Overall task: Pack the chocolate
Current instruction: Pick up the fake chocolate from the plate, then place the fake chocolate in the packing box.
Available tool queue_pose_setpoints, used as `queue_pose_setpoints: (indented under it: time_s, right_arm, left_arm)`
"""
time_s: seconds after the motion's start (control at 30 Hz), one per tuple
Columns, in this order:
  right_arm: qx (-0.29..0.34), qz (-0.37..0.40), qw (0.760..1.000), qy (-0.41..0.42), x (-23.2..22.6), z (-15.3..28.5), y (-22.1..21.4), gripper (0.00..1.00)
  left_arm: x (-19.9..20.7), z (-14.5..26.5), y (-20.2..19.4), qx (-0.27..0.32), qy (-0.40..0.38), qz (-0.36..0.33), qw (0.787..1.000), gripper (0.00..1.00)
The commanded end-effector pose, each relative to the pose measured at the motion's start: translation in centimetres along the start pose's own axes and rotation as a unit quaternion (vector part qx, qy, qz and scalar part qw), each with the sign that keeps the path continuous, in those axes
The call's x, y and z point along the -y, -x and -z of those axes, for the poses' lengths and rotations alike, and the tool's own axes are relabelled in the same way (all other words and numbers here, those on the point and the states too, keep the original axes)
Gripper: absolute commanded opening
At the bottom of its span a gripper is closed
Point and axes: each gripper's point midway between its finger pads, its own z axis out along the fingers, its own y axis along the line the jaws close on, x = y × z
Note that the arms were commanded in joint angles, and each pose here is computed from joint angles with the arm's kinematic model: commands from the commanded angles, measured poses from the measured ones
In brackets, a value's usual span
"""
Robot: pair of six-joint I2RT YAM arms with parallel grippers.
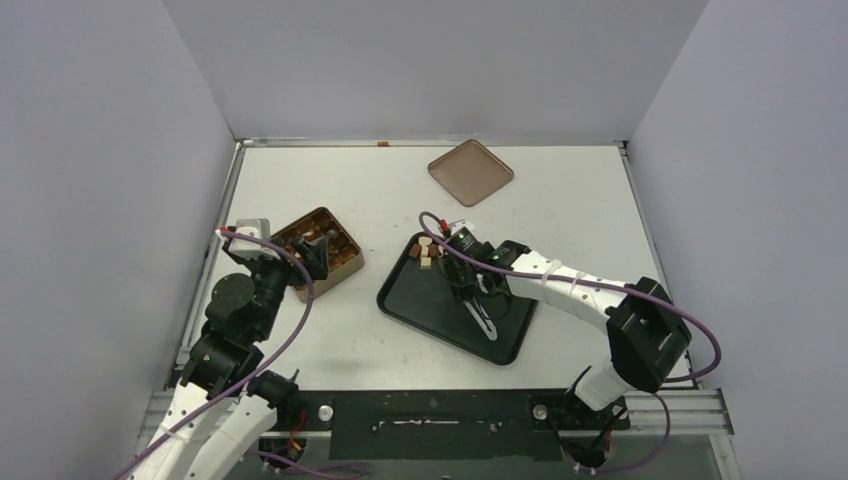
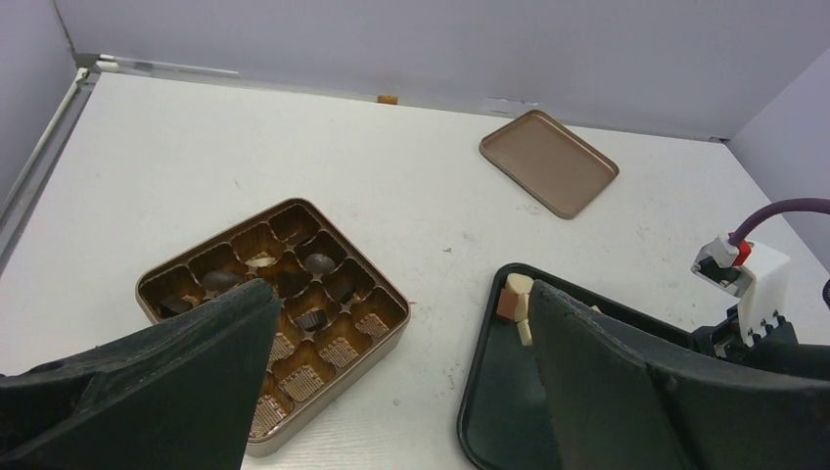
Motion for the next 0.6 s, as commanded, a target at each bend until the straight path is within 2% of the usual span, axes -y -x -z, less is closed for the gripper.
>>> queue_pose_setpoints:
  time_s: [0.0,0.1,0.3,0.57]
  right_arm:
    - [0.057,-0.015,0.998,0.004,0.0,2.5,3.3,0.27]
    - [0.063,-0.018,0.998,0.004,0.1,3.5,3.3,0.21]
    - [0.082,-0.023,0.996,0.021,-0.4,5.3,4.1,0.2]
    - [0.129,-0.005,0.987,0.09,-5.1,6.1,8.2,0.2]
  left_arm:
    - [-0.1,0.1,0.9,0.018,0.001,0.0,1.0,0.97]
    - [-0.2,0.1,1.1,0.021,0.003,0.0,1.0,0.97]
    - [-0.5,0.4,1.6,0.031,0.009,0.004,0.999,0.97]
    - [-2.0,1.8,3.3,0.071,0.042,0.021,0.996,0.98]
